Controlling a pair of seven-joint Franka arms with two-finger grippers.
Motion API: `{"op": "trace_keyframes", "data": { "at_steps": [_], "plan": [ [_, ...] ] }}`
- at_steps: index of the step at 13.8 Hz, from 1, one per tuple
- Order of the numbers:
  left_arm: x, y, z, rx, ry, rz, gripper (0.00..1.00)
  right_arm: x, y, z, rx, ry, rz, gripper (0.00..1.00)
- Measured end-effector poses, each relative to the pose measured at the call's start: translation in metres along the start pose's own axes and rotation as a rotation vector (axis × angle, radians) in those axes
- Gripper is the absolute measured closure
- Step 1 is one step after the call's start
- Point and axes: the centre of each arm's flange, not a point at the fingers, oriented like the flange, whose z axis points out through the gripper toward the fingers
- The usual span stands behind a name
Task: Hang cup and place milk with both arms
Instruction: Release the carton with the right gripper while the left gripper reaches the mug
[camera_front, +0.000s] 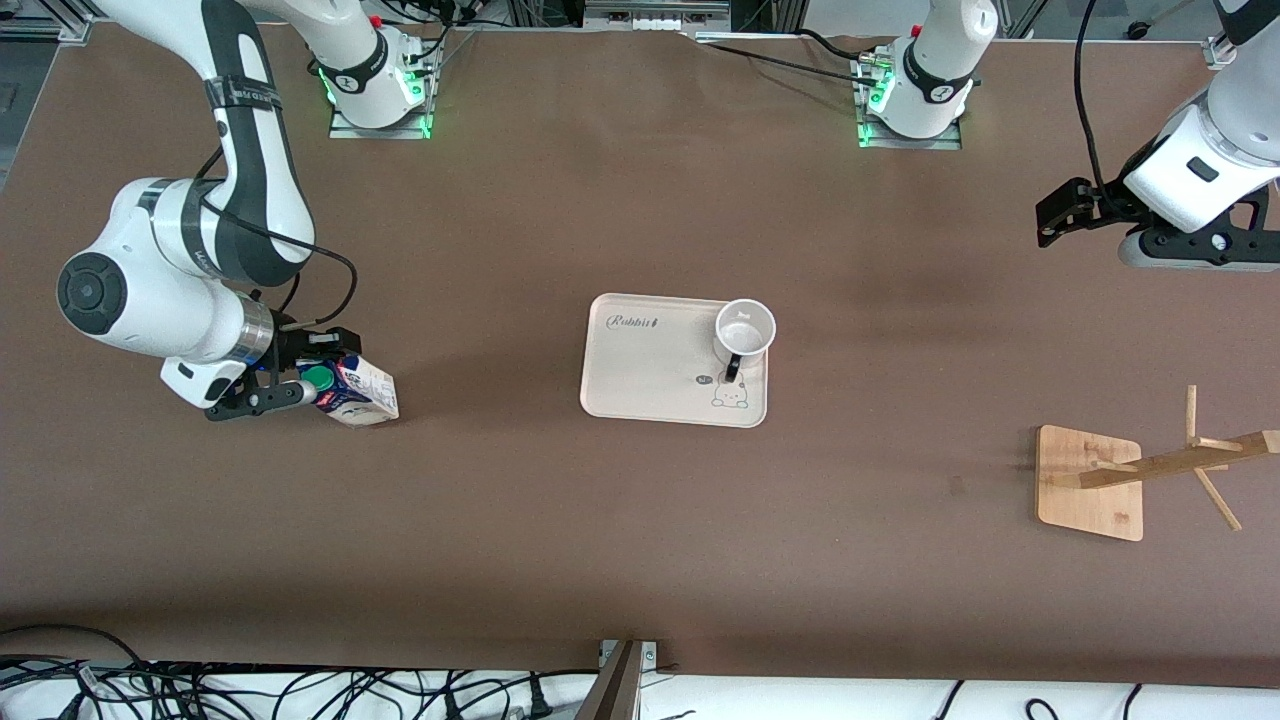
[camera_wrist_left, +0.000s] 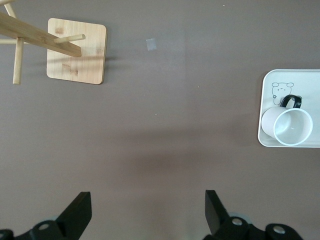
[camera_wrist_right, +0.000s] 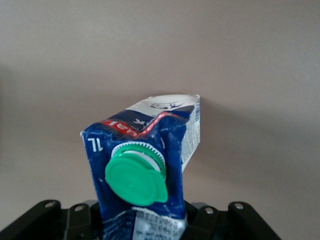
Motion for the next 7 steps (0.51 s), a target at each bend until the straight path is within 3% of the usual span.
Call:
{"op": "trace_keyframes", "data": {
  "at_steps": [7],
  "plan": [
    [-0.0008, 0.0007, 0.0007, 0.001, -0.008, 0.001, 0.0, -0.0098, 0.0068, 0.016, 0.006, 0.015, 0.022, 0.69]
  ]
}}
